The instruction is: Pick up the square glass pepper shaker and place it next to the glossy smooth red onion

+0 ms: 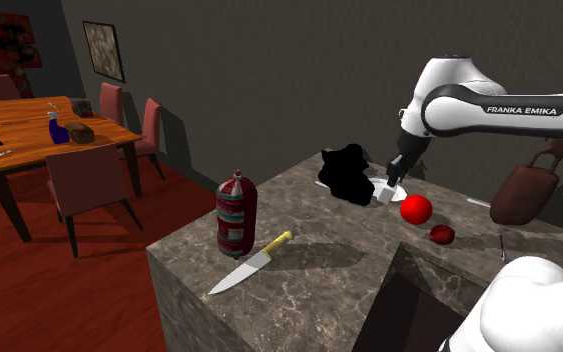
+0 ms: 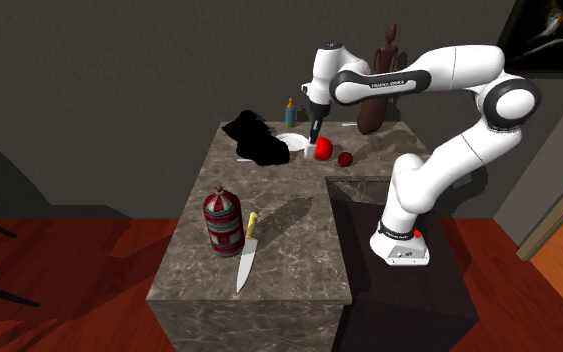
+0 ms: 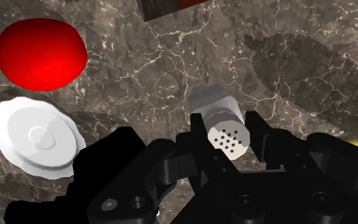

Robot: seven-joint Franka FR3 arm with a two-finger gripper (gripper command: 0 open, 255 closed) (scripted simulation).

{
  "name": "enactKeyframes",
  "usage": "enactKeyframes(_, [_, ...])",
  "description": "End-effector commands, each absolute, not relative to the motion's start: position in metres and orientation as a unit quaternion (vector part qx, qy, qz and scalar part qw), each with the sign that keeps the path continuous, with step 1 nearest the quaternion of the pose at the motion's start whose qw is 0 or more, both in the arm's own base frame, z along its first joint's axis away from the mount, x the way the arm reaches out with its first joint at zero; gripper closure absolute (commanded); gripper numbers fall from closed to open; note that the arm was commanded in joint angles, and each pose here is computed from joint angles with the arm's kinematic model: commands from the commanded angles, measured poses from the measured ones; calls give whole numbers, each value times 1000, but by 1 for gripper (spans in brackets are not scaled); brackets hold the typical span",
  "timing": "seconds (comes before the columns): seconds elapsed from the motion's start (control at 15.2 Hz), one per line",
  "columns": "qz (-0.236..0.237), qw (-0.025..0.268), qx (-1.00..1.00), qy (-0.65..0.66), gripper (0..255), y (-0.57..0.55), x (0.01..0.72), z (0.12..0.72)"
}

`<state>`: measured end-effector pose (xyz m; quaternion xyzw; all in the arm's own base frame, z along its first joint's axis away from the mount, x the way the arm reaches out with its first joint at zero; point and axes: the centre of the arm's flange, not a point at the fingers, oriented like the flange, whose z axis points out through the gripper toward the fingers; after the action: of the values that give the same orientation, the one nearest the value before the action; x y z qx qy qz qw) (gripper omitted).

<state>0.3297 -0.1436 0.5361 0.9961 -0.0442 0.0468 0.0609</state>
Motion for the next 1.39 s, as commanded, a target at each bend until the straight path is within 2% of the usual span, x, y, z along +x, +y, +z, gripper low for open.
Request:
enactKeyframes(0.0, [47, 61, 996, -44, 255, -171, 329, 533])
enactKeyframes(0.59, [47, 61, 996, -44, 255, -288, 330, 533])
enactKeyframes(1.32, [47, 61, 996, -44, 255, -288, 330, 475])
